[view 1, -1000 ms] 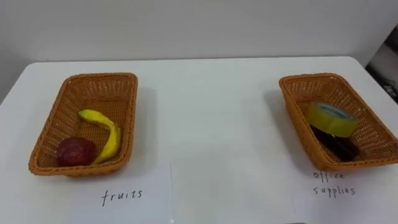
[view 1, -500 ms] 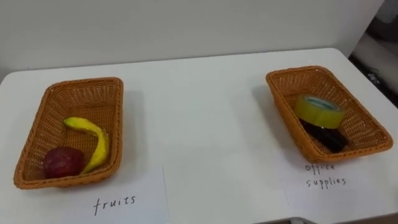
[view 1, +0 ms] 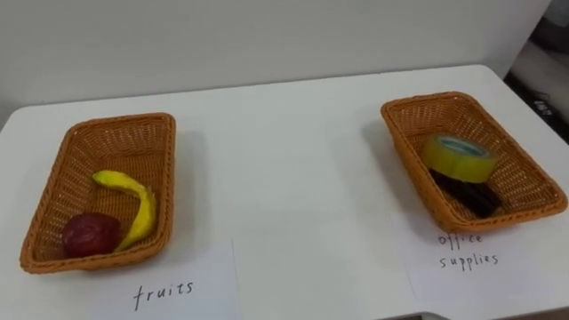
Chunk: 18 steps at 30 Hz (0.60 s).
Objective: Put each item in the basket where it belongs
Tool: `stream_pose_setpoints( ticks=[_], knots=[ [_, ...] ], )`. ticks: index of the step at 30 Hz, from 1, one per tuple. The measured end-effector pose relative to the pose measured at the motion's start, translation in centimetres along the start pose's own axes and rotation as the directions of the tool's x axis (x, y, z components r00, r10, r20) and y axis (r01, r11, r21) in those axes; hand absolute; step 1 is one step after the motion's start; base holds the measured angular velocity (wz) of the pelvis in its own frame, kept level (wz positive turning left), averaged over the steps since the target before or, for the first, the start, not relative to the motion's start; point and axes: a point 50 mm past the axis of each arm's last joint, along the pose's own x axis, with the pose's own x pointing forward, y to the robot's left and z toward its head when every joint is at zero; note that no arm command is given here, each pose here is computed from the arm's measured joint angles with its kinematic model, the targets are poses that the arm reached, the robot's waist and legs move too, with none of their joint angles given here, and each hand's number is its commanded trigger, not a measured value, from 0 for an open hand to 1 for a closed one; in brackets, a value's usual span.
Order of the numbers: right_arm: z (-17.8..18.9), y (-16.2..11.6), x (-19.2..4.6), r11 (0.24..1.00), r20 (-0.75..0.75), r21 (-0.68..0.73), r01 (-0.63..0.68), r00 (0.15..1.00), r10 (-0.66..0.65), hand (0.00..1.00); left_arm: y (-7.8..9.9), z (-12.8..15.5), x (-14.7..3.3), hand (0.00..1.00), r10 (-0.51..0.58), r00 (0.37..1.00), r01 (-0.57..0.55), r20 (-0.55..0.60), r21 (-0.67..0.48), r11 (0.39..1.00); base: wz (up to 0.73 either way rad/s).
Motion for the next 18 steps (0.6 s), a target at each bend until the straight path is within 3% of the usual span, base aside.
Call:
stream_pose_setpoints(
  ticks=[5,9,11,13,14,16,18],
  knots=[
    [-4.3,-0.3,0.0,0.986,-0.181,-0.124,-0.111,0.98,0.088,0.0,-1.0,-0.1,0.0,0.0,-0.031,0.999,0.031,-0.017,-0.01,0.999,-0.03],
    [-6.2,1.1,-0.9,0.918,-0.263,-0.227,-0.326,0.928,0.264,0.0,-1.7,-0.5,0.0,0.0,-0.055,0.997,0.054,-0.06,-0.01,0.998,0.0],
    [-6.8,2.0,-1.6,0.857,-0.293,-0.279,-0.433,0.889,0.353,0.0,-1.7,-0.5,0.1,0.0,-0.057,0.997,0.056,-0.06,-0.009,0.998,0.04],
    [-7.4,3.2,-2.4,0.749,-0.327,-0.372,-0.548,0.833,0.447,0.0,-1.9,-0.4,0.1,0.0,-0.061,0.997,0.061,-0.057,0.005,0.998,0.0],
    [-7.5,3.4,-2.6,0.714,-0.332,-0.402,-0.573,0.818,0.469,0.0,-2.0,-0.3,0.1,0.0,-0.062,0.996,0.063,-0.057,0.006,0.998,0.0],
    [-7.8,4.2,-3.3,0.568,-0.35,-0.518,-0.64,0.764,0.542,0.0,-2.3,-0.4,0.0,0.0,-0.068,0.996,0.069,-0.056,0.022,0.997,0.11],
    [-7.9,4.8,-3.8,0.488,-0.368,-0.558,-0.672,0.727,0.58,0.0,-2.4,-0.3,0.0,0.0,-0.07,0.996,0.071,-0.054,0.024,0.997,0.2]
  ],
)
